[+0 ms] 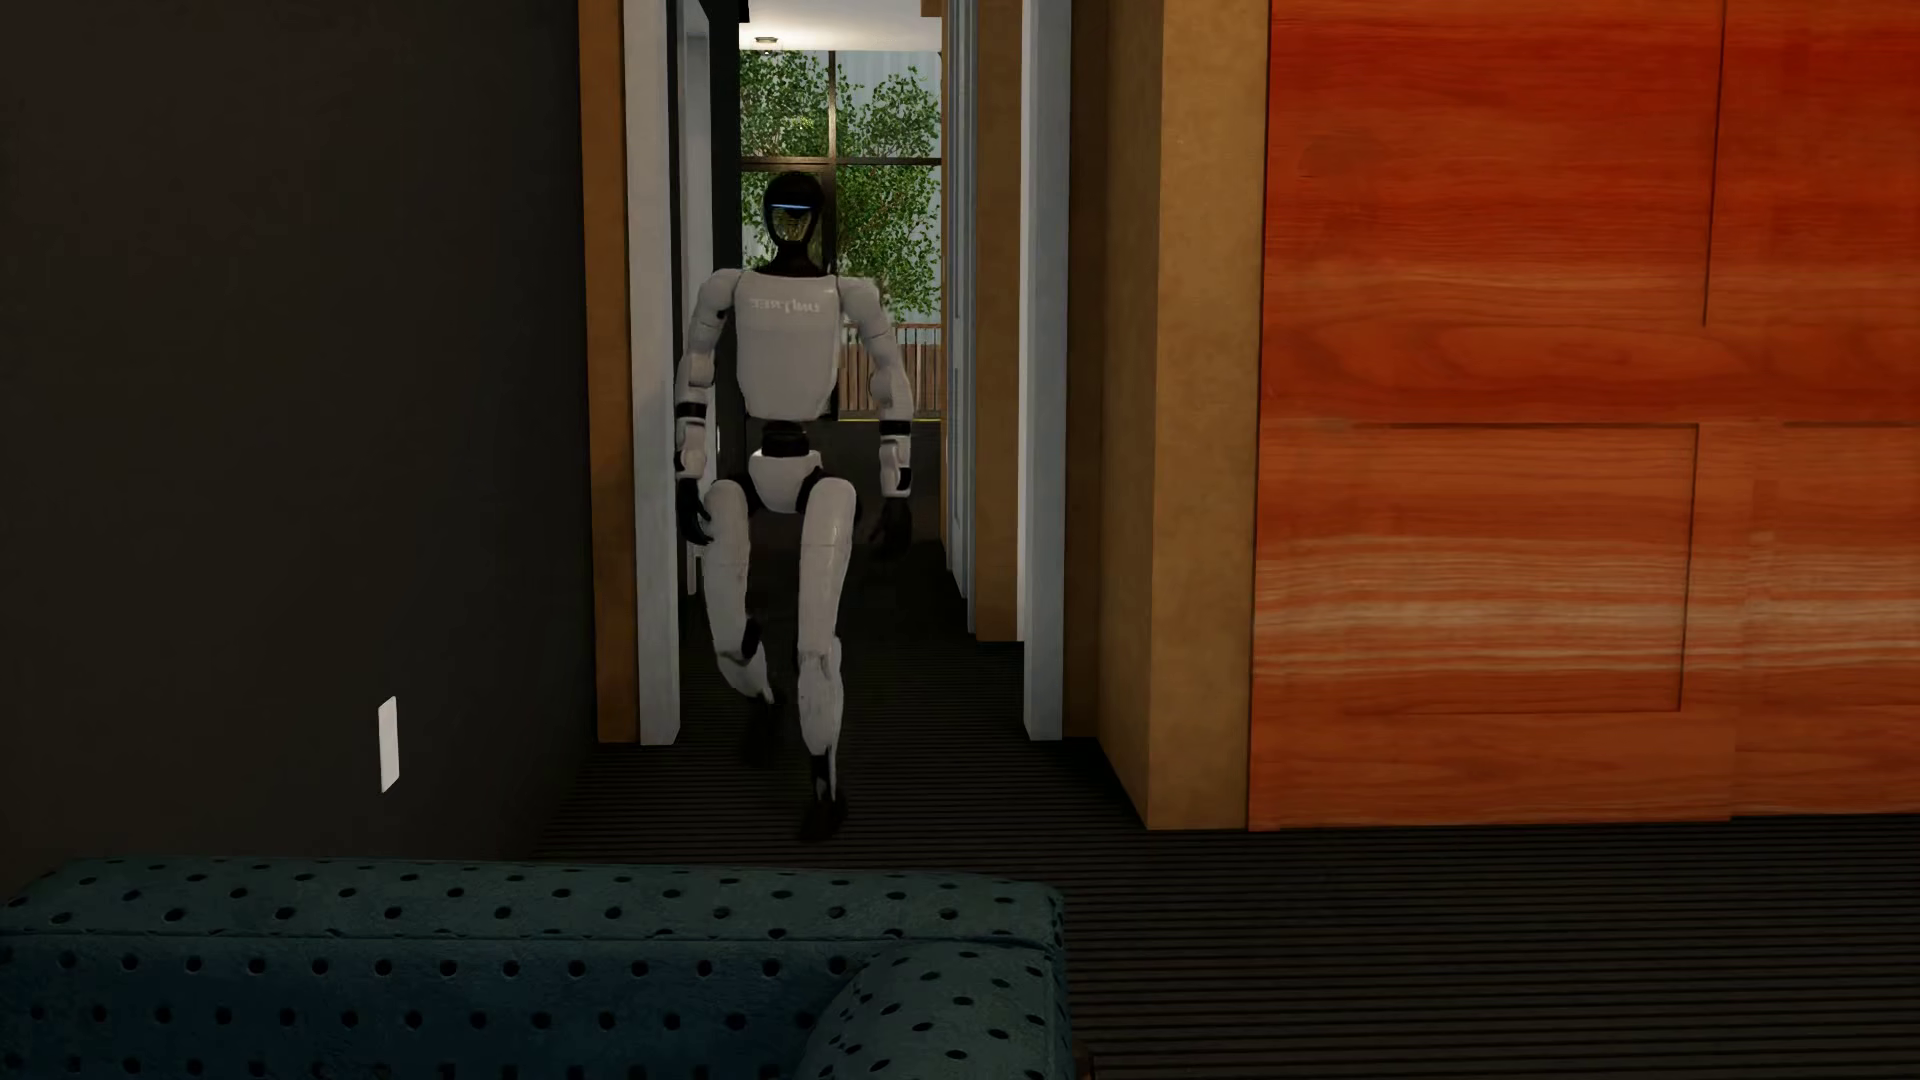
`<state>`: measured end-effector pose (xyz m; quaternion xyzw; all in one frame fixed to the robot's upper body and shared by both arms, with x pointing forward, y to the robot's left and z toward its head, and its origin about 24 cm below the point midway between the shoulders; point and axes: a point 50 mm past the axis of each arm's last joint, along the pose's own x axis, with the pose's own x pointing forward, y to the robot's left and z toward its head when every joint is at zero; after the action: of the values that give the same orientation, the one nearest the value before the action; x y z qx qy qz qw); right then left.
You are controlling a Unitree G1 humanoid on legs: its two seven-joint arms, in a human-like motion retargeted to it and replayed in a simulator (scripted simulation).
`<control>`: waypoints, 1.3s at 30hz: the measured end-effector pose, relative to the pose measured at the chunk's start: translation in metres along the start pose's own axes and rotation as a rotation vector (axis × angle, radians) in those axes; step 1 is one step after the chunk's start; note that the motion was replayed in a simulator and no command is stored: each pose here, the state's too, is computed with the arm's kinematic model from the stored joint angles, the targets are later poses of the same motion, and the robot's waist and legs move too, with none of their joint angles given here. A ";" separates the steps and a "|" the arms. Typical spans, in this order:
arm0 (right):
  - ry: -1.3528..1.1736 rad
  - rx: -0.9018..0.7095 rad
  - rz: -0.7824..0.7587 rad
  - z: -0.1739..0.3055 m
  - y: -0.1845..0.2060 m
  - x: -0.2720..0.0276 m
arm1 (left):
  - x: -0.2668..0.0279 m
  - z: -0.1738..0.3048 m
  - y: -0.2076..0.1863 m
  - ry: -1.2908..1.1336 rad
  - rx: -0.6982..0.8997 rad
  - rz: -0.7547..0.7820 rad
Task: Circle the corner
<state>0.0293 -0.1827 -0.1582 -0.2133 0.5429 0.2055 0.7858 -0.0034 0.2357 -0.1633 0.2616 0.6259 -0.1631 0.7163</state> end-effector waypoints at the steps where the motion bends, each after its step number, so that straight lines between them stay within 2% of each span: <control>1: 0.013 0.042 -0.003 -0.005 0.004 -0.001 | -0.001 0.010 0.021 -0.046 -0.102 0.075; 5: -0.019 -0.053 -0.028 0.002 -0.017 -0.003 | -0.016 0.089 0.058 -0.386 -0.130 0.176; 9: 0.003 0.041 -0.197 -0.005 -0.068 -0.010 | -0.038 0.145 0.078 -0.610 -0.139 0.233; 11: 0.005 0.037 -0.227 -0.004 -0.080 -0.012 | -0.044 0.156 0.080 -0.662 -0.124 0.236; 15: 0.015 0.013 -0.200 -0.007 -0.073 -0.012 | -0.028 0.128 0.063 -0.536 -0.097 0.184; 19: 0.065 0.050 -0.127 -0.024 -0.041 -0.011 | -0.002 0.042 0.035 -0.172 -0.113 0.110; 22: 0.137 0.020 -0.024 -0.039 -0.006 -0.009 | -0.005 -0.022 0.016 0.059 -0.155 0.077; 24: 0.149 -0.012 0.023 -0.042 0.007 -0.010 | -0.010 -0.040 0.008 0.114 -0.151 0.060; 28: 0.122 -0.040 0.003 -0.041 -0.004 -0.015 | -0.007 -0.014 0.015 0.003 -0.138 0.073; 34: 0.209 -0.065 -0.130 -0.056 -0.058 -0.021 | -0.005 0.038 0.027 -0.191 -0.189 0.110; 39: 0.170 -0.040 -0.234 -0.042 -0.094 -0.022 | -0.005 0.042 0.031 -0.196 -0.168 0.114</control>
<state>0.0425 -0.2856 -0.1402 -0.3075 0.5745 0.1046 0.7513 0.0475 0.2361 -0.1501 0.2188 0.5485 -0.0938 0.8015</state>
